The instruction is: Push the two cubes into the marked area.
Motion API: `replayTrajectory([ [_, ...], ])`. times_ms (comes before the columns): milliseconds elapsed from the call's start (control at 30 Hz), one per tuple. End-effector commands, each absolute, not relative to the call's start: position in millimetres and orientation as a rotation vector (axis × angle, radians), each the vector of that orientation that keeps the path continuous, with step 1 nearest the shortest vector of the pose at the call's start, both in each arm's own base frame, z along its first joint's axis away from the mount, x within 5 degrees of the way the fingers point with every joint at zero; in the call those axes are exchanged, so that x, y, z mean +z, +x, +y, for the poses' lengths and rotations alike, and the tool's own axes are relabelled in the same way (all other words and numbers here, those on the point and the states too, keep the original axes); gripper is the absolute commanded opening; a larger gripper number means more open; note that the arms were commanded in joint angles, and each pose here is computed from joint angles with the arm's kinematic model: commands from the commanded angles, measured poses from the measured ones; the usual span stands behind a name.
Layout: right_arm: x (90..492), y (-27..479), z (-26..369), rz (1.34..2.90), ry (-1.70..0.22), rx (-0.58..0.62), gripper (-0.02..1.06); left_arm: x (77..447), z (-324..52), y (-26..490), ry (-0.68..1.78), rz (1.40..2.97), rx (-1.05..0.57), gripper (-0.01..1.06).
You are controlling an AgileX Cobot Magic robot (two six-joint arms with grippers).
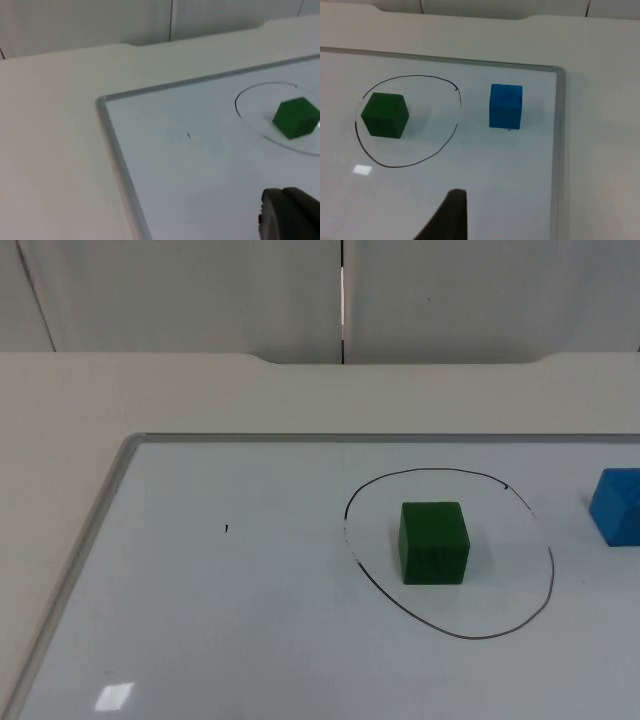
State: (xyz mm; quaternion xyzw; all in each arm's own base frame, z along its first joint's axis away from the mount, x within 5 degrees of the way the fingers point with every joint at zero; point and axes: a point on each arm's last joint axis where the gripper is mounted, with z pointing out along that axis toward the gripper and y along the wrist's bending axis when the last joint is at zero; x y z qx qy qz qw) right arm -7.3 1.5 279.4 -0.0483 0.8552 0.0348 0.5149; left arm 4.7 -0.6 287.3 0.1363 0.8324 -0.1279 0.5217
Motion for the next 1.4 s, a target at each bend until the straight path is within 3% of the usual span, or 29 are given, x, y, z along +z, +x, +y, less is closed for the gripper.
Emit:
replayTrajectory([
  [0, 279.9, -7.5, 1.0, 2.044, -0.113, 0.07, 1.05, 286.9, -0.5, 1.2, 0.353, 2.009, -0.306, 0.0],
  [233, 280.0, -7.5, 1.4, 2.044, -0.113, 0.075, 1.05, 275.2, -0.7, 1.6, 0.399, 2.081, -0.272, 0.0],
  [1133, 281.0, -7.8, 3.7, 2.038, -0.111, 0.112, 1.05, 274.6, -0.5, 1.2, 0.432, 2.071, -0.254, 0.0],
  [1367, 281.0, -3.5, -1.9, 2.065, 0.004, 0.09, 1.03, 274.6, -0.5, 1.2, 0.432, 2.071, -0.254, 0.0],
])
